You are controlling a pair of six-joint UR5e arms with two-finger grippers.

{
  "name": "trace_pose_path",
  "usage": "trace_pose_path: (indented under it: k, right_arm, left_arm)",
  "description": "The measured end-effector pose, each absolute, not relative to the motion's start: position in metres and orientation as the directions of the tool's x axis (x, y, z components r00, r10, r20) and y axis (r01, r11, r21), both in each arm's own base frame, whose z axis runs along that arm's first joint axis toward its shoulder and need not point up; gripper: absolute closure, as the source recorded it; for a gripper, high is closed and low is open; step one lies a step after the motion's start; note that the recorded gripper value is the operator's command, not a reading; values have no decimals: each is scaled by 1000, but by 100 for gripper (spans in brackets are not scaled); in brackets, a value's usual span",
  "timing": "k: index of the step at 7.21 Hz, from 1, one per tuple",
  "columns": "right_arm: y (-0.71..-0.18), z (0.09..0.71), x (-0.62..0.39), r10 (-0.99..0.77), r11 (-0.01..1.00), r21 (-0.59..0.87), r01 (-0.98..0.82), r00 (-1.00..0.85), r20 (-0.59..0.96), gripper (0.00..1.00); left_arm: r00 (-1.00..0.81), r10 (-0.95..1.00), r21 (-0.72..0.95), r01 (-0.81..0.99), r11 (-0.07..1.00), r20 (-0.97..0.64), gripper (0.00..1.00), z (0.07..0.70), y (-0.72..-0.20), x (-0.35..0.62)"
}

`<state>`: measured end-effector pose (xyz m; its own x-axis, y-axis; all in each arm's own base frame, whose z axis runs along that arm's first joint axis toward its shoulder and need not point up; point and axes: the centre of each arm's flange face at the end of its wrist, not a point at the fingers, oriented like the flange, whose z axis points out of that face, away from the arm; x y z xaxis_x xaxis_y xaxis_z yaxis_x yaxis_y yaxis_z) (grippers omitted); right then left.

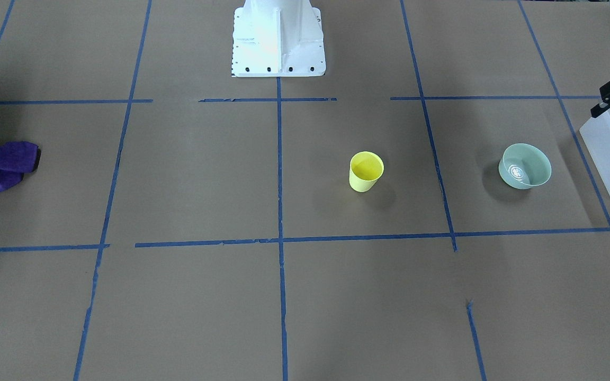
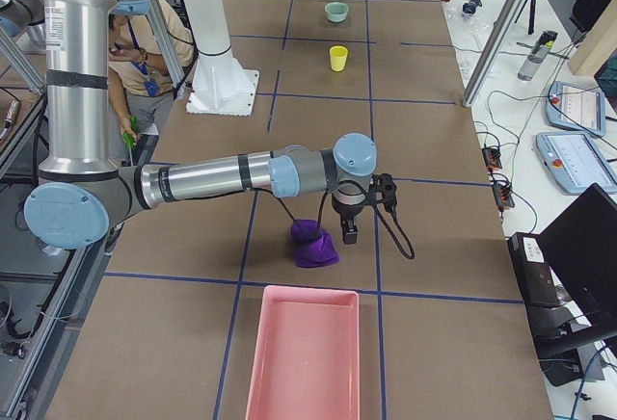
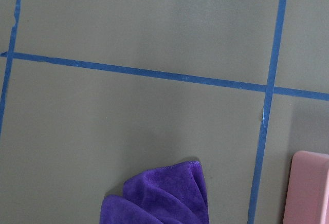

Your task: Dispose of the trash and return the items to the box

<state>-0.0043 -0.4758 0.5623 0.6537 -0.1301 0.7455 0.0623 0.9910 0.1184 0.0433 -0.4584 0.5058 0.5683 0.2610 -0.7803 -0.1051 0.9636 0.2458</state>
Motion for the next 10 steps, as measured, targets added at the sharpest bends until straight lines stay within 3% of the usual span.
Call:
trace_pose_path:
  k: [2, 6, 10]
  right_arm:
    - [-475, 562, -5, -146, 988, 141, 60, 649, 747, 0]
    - [-468, 565, -7, -218, 971, 229, 66, 638, 738, 0]
    - [-468, 568, -11, -218, 972, 224, 72, 635, 741, 0]
  left_arm:
    - [520, 187, 198, -34, 980, -833, 0, 474, -453, 100]
    - [422, -98, -57, 110, 992, -901, 0, 363, -407, 274]
    - [600, -219, -90, 237, 967, -769, 2, 274, -429, 416]
